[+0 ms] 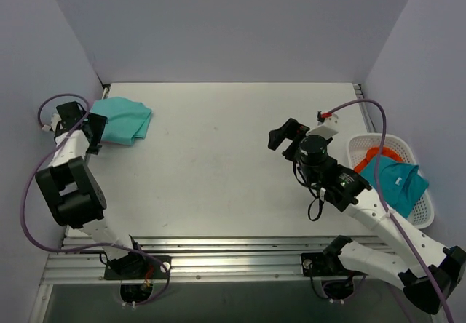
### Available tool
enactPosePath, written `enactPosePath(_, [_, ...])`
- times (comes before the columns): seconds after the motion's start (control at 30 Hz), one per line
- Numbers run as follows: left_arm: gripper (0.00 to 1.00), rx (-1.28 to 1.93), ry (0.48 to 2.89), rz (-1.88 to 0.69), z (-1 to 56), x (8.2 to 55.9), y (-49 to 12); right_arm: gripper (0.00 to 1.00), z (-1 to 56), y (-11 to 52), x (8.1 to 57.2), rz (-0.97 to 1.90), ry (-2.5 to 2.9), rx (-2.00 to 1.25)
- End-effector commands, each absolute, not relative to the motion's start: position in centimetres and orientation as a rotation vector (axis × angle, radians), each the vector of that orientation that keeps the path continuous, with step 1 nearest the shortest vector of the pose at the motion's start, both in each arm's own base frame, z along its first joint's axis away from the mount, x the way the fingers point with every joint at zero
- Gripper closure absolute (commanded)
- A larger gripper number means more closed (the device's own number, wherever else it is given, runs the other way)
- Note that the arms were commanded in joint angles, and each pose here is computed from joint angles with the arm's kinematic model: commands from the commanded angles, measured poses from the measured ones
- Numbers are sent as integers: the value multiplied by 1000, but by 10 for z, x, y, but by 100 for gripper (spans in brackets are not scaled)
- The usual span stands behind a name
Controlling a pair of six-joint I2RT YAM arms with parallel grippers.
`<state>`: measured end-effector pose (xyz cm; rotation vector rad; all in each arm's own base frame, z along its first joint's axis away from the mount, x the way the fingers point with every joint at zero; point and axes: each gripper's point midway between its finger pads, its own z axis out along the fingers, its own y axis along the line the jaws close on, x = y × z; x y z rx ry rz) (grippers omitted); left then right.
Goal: Fold and stack the t-shirts
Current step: Reset both grippers
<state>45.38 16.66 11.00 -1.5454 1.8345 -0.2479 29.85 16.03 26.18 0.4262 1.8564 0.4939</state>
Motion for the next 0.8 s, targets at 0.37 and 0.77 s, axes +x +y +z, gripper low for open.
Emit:
enactPosePath(0.37, [6,-911,1886,-122,230,355,52,0,245,154,270,293,1935,371])
enactPosePath(0.77, [6,-579,1774,-216,285,284,-28,0,229,154,259,269,1950,349])
